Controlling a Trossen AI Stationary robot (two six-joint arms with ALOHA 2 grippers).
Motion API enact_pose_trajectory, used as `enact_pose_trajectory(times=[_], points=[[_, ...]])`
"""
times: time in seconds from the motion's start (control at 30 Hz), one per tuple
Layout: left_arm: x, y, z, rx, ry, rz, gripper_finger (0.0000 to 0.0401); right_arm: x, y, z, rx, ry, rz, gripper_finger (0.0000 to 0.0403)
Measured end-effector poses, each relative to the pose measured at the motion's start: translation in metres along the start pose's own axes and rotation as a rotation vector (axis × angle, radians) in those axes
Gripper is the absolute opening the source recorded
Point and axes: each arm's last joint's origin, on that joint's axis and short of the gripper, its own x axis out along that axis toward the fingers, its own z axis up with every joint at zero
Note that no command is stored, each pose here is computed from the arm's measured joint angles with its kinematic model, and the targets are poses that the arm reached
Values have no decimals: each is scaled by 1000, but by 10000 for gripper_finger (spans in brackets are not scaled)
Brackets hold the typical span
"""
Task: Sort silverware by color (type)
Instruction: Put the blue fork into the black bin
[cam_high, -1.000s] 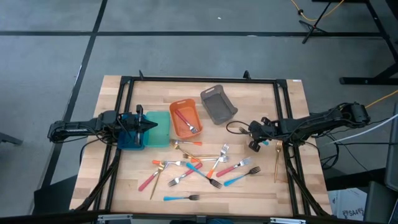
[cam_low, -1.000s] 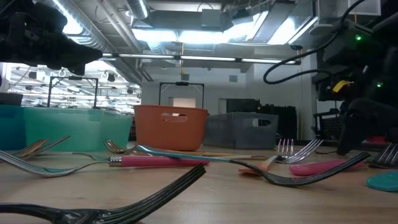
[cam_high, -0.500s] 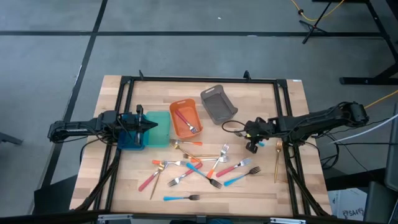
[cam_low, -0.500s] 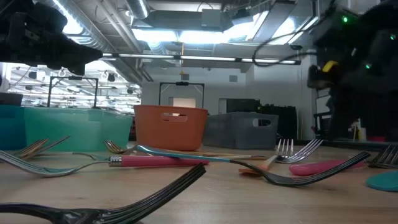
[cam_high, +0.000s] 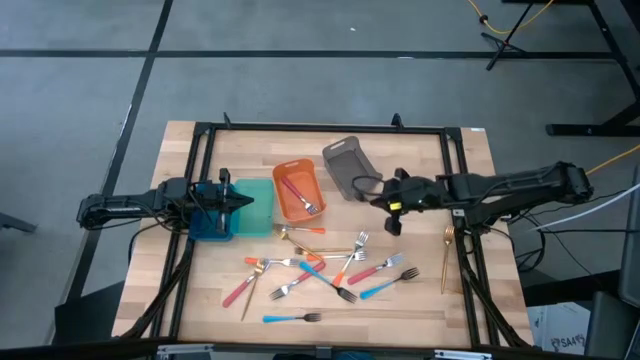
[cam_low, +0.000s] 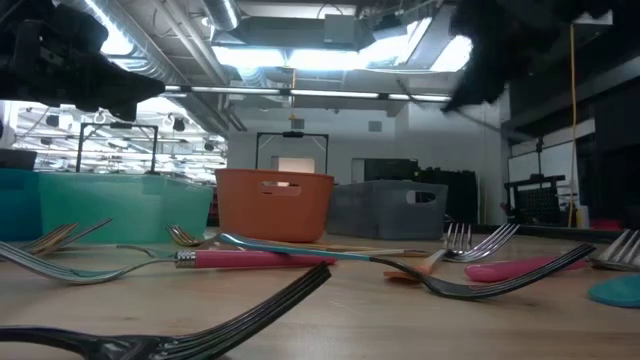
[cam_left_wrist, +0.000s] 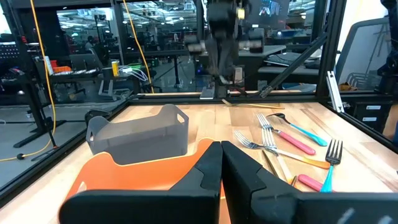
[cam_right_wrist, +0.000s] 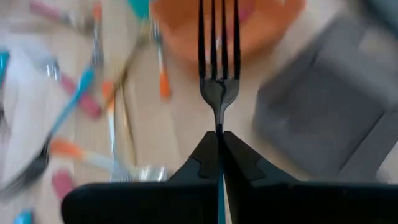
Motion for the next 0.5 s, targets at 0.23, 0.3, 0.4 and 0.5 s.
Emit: enact_pose_trajectory(times=[0.23,0.3,0.4,0.5], points=[[0,0,0,0,0,0,2,-16,-14,39,0,-159,-38,1],[0,0,0,0,0,0,2,-18,-24,46,28,-190,-45,1],[0,0,0,0,0,0,2,-17,-40,55,68,-199,-59,1],[0,0,0,0,0,5,1,-9,-57,61,106,-176,-66,1]])
